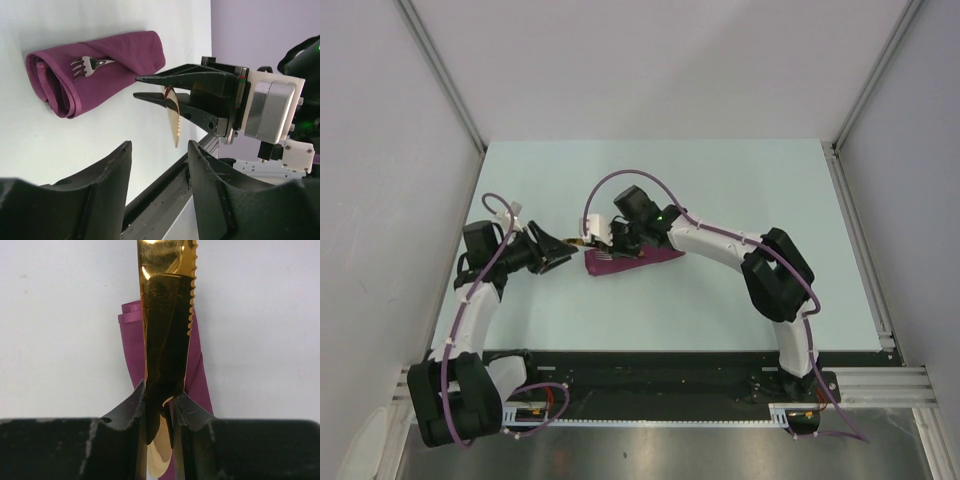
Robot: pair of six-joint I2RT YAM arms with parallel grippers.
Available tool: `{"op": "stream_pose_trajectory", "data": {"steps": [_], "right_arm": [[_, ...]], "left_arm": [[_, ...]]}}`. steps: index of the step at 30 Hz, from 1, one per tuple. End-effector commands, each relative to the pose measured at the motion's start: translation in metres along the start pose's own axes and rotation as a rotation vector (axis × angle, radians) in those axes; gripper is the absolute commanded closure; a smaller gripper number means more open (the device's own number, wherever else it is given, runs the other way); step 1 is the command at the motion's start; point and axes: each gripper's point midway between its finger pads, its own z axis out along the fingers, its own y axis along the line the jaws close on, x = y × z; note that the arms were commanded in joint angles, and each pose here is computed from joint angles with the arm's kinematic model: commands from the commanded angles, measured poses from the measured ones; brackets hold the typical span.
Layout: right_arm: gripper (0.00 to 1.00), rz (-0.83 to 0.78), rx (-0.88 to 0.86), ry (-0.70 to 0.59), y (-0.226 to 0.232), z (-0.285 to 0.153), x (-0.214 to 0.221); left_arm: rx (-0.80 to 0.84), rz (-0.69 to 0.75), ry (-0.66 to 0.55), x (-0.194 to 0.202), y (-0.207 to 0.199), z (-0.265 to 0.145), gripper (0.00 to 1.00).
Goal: Fold the napkin into a case and place the utensils inside
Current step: Stuff the knife at the center of the board.
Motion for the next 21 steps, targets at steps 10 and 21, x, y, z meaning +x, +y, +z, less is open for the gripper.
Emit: {"op": "stream_pose_trajectory", "data": {"steps": [10, 21], "right_arm": [[1.0, -0.133, -0.184, -0.008, 0.015, -0.004, -0.005], [1.0, -0.145, -0.218, -0.004, 0.02, 0.002, -0.007]], "left_arm": [[0.022, 0.064, 0.015, -0.006, -0.009, -0.001, 0.48], [0.045, 0.047, 0.035, -0.001, -0.008, 0.001, 0.69]]}}
